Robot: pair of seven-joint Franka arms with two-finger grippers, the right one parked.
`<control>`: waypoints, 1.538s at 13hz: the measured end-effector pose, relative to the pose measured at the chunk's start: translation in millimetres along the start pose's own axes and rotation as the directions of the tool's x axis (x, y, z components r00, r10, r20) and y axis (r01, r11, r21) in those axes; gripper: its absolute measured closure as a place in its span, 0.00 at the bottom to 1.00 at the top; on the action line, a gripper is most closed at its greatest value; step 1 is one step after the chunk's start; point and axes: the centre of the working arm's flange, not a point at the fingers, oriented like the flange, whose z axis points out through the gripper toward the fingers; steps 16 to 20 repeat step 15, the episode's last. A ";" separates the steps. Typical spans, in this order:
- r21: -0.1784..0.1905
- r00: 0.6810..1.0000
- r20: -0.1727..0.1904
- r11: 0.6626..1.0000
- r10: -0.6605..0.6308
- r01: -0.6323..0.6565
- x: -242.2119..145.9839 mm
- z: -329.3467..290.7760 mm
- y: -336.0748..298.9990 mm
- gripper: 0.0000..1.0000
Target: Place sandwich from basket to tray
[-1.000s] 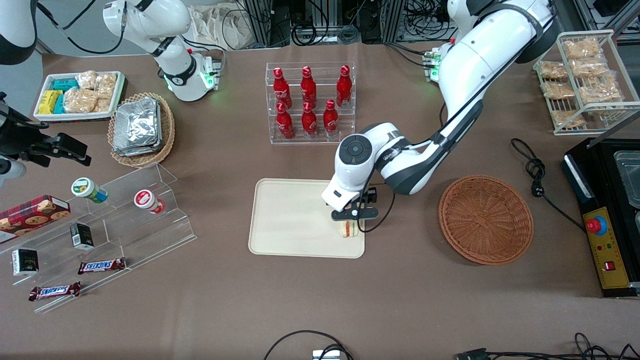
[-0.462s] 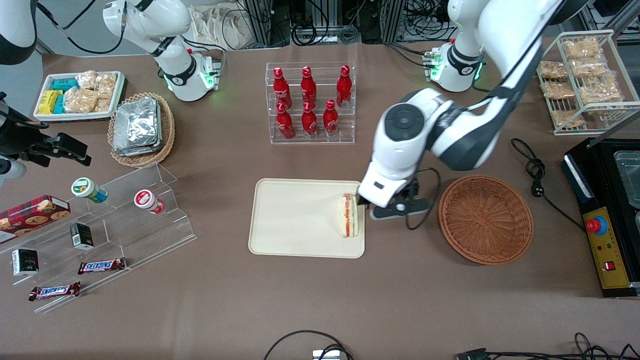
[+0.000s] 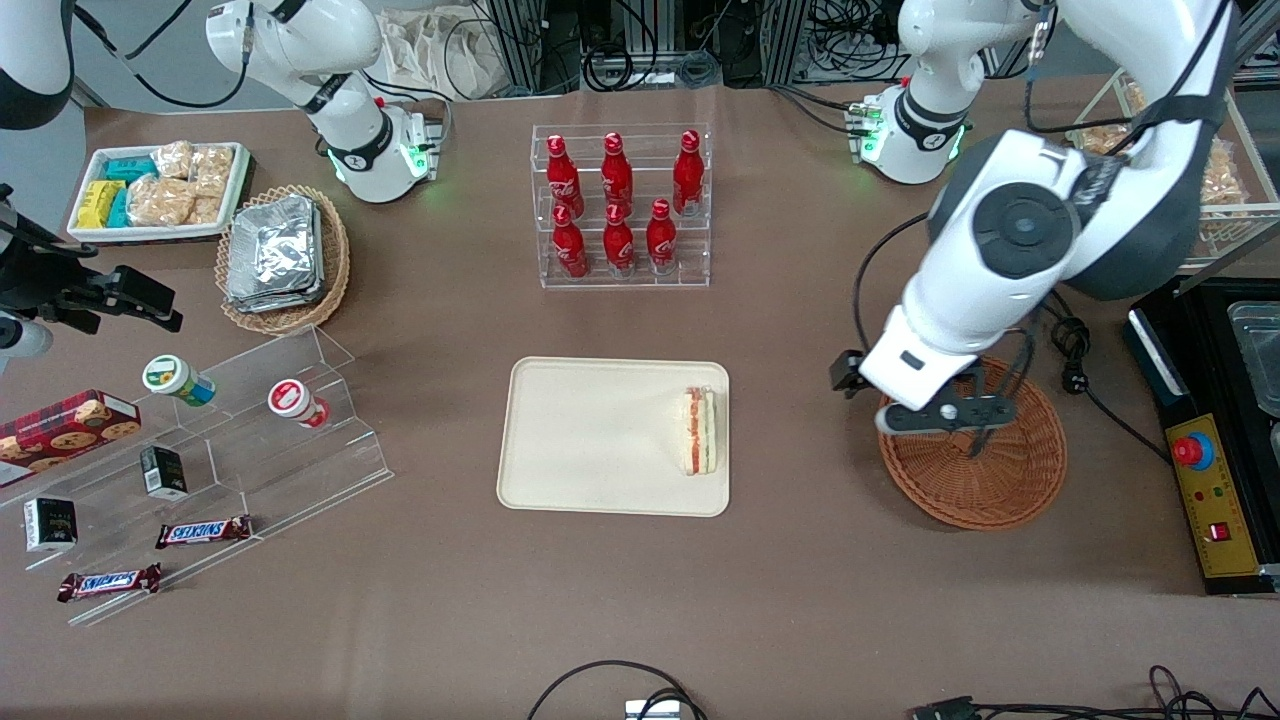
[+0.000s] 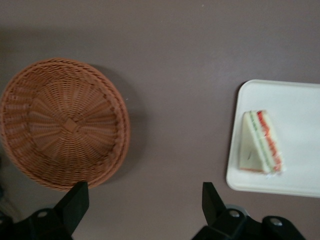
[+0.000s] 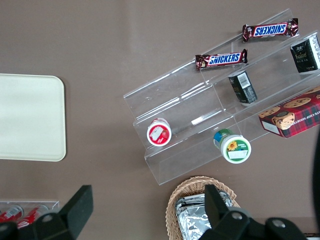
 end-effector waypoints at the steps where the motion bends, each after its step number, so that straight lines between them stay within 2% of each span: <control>1: -0.008 1.000 0.006 1.000 0.014 -0.014 -2.1 -4.1 -15.6 0.00; 3: -0.015 0.999 -0.006 0.999 0.037 -0.037 -7.8 -21.0 -50.7 0.00; 6: 0.010 0.998 -0.046 0.999 0.044 -0.043 -27.8 -53.4 -83.7 0.00; 7: 0.016 0.998 -0.047 0.999 0.041 -0.041 -34.7 -61.7 -91.7 0.00; 13: 0.014 0.997 0.001 0.997 0.076 -0.076 -49.5 -78.5 -109.5 0.00; 20: 0.013 0.994 -0.001 0.994 0.108 -0.108 -48.2 -82.5 -110.5 0.00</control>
